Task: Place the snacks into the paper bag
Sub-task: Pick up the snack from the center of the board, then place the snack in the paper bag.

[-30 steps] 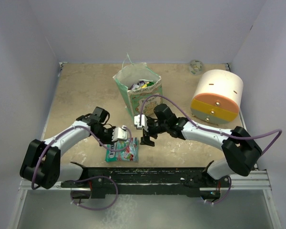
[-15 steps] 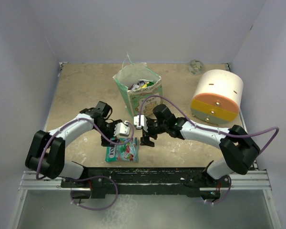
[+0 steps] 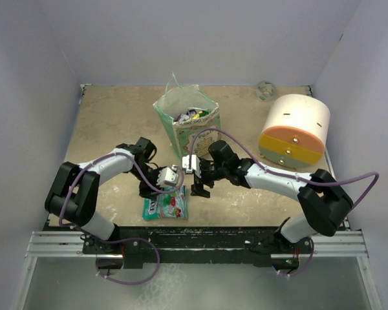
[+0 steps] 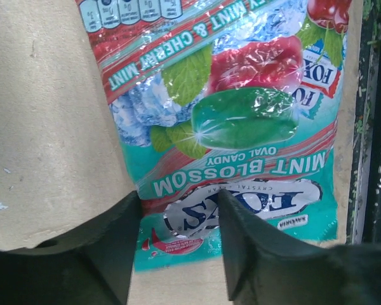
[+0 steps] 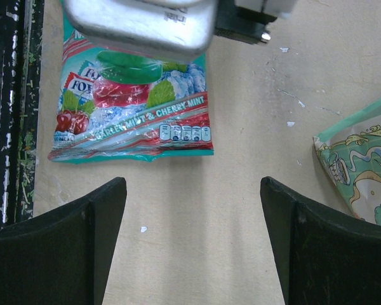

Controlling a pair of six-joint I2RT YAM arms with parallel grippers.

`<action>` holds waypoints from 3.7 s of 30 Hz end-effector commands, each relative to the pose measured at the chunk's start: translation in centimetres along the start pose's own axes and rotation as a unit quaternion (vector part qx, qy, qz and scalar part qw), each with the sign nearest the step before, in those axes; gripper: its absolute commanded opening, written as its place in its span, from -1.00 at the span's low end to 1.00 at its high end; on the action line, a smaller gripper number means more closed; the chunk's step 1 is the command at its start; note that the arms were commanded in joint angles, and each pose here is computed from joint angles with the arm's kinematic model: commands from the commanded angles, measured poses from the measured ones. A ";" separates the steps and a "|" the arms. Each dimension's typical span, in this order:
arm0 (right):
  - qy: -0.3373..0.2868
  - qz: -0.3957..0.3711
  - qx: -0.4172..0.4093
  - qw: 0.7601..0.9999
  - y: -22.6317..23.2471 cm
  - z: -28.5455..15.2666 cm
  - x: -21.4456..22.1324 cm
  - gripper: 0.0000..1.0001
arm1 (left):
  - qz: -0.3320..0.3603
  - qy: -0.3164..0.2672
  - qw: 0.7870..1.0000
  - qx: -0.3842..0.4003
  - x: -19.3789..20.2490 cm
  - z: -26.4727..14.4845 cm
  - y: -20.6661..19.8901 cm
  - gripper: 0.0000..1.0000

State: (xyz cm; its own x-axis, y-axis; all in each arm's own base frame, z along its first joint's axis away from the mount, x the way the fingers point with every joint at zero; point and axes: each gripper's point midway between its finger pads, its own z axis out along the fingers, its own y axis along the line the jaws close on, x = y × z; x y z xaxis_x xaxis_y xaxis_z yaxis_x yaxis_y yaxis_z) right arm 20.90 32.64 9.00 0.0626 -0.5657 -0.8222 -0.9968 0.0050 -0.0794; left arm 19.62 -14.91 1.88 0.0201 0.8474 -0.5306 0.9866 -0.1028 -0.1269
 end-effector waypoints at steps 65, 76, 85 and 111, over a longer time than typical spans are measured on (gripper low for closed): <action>-0.028 -0.005 0.222 0.975 -7.8 -15.0 -1.8 0.99 | 0.123 -0.052 0.796 -0.590 -22.2 -39.6 15.1 -1.00; -0.026 -0.004 0.230 0.973 -8.2 -15.4 -1.4 0.99 | 0.205 0.027 0.802 -0.560 -23.5 -35.4 19.4 -1.00; -0.029 -0.002 0.225 0.974 -8.0 -15.2 -1.4 0.99 | 0.239 0.064 0.806 -0.537 -24.3 -31.4 20.9 -1.00; -0.027 -0.003 0.227 0.974 -8.1 -15.2 -1.2 1.00 | 0.188 -0.019 0.843 -0.504 -25.7 -25.5 22.5 -1.00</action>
State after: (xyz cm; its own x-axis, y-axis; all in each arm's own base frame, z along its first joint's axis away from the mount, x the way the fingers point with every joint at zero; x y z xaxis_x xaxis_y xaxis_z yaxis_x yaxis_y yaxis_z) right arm 27.85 20.53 17.88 0.0449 -0.5482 -0.8351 -0.8848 0.3663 -0.2881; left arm 45.65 -24.74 29.48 0.3260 0.8889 -0.3217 0.6209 0.0553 0.7819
